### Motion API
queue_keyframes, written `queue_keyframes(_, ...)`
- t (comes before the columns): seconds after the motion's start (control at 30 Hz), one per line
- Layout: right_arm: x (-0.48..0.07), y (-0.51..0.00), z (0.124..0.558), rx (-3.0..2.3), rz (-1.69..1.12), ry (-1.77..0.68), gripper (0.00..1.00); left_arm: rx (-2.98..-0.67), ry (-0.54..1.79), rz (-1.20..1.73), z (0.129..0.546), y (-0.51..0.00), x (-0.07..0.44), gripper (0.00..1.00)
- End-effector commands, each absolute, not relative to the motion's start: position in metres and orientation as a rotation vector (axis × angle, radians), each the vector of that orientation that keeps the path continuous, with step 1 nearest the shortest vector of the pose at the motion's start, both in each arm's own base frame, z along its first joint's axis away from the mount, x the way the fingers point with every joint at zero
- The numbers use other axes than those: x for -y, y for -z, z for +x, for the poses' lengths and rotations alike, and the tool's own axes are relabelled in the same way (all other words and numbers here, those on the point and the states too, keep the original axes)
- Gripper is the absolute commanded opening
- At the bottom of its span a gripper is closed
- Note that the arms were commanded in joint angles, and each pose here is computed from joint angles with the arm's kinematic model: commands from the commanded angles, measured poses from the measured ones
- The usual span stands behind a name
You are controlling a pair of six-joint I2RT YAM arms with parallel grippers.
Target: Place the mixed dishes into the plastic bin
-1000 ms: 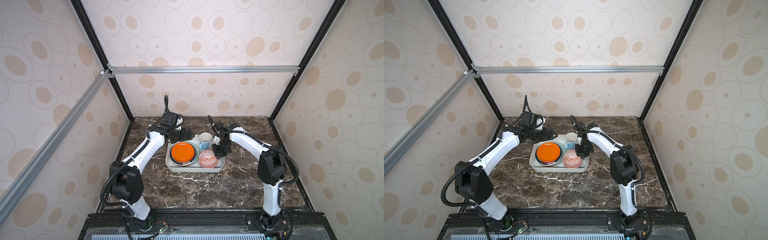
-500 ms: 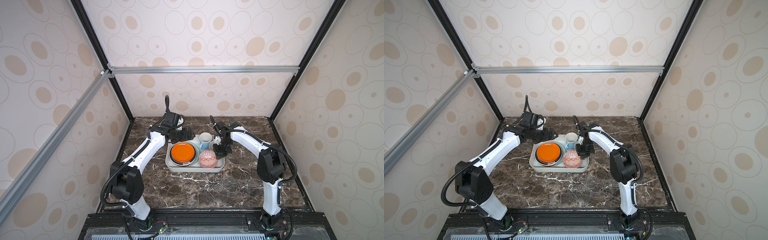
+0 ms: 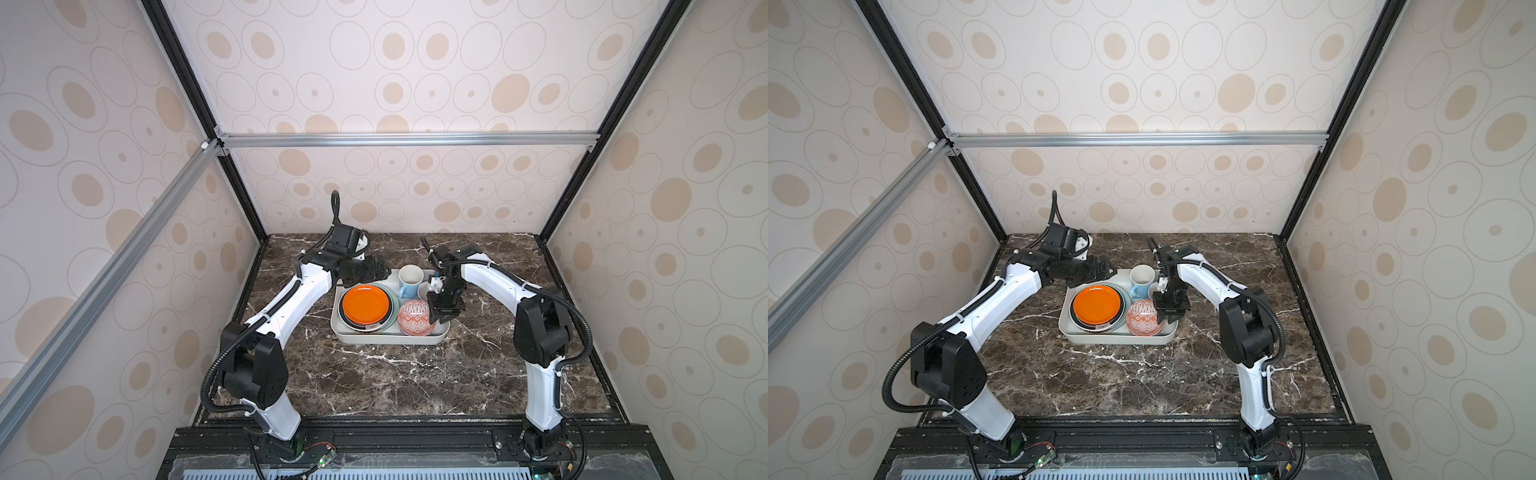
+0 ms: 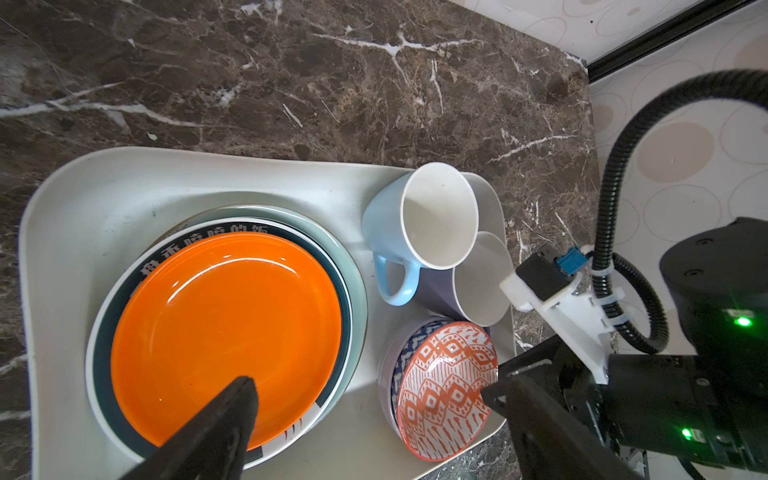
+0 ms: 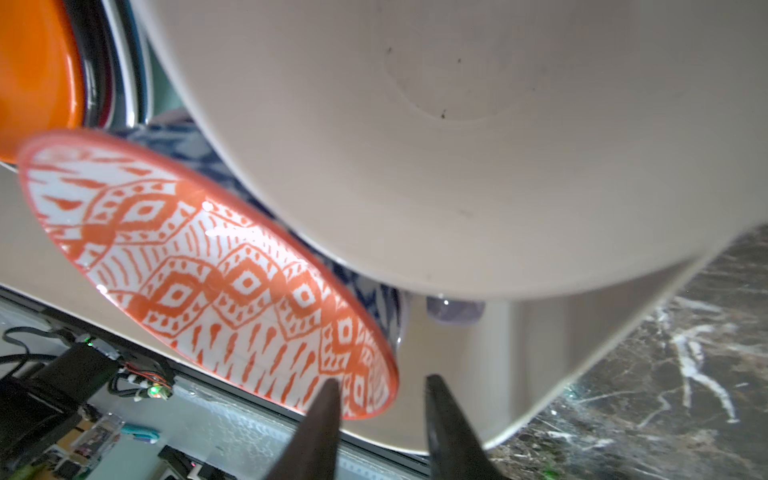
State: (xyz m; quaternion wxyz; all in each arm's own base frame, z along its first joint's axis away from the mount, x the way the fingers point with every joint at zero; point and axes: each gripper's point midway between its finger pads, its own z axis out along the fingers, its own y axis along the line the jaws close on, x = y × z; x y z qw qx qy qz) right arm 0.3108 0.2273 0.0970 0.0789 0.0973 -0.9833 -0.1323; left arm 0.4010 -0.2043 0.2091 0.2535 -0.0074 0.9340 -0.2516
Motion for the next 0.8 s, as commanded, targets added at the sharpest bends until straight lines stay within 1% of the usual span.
queue_keyframes(0.0, -0.222, -0.118, 0.304, 2.959, 0.339, 0.392, 0.53, -2.514, 0.622, -0.004, 0.398, -0.219, 0.196, 0.99)
queue_keyframes(0.07, -0.222, -0.140, 0.309, 3.012, 0.376, 0.418, 0.61, -2.507, 0.561, 0.007, 0.399, -0.222, 0.188, 0.99)
queue_keyframes(0.13, -0.220, -0.165, 0.314, 3.061, 0.412, 0.437, 0.63, -2.497, 0.507, 0.017, 0.401, -0.227, 0.181, 0.99)
queue_keyframes(0.23, -0.215, -0.200, 0.319, 3.133, 0.459, 0.449, 0.70, -2.473, 0.438, 0.019, 0.404, -0.233, 0.167, 0.99)
queue_keyframes(0.27, -0.211, -0.209, 0.321, 3.158, 0.470, 0.434, 0.75, -2.459, 0.413, 0.014, 0.405, -0.236, 0.160, 0.99)
queue_keyframes(0.3, -0.207, -0.216, 0.322, 3.178, 0.481, 0.427, 0.91, -2.441, 0.375, 0.009, 0.405, -0.238, 0.152, 0.99)
queue_keyframes(0.33, -0.200, -0.222, 0.324, 3.205, 0.482, 0.410, 1.00, -2.414, 0.330, -0.007, 0.407, -0.241, 0.140, 0.99)
queue_keyframes(0.4, -0.185, -0.227, 0.327, 3.258, 0.464, 0.393, 1.00, -2.359, 0.233, -0.030, 0.405, -0.242, 0.114, 0.99)
queue_keyframes(0.5, -0.150, -0.224, 0.336, 3.349, 0.333, 0.357, 1.00, -2.255, 0.092, -0.074, 0.396, -0.243, 0.072, 0.99)
queue_keyframes(0.57, -0.117, -0.215, 0.341, 3.442, 0.227, 0.262, 1.00, -2.162, -0.001, -0.118, 0.385, -0.248, 0.043, 0.99)
queue_keyframes(0.7, -0.054, -0.192, 0.341, 3.607, 0.006, 0.069, 1.00, -2.010, -0.116, -0.059, 0.362, -0.248, 0.020, 0.99)
queue_keyframes(0.77, -0.029, -0.185, 0.336, 3.673, -0.113, 0.016, 1.00, -1.944, -0.165, -0.095, 0.354, -0.244, 0.007, 0.99)
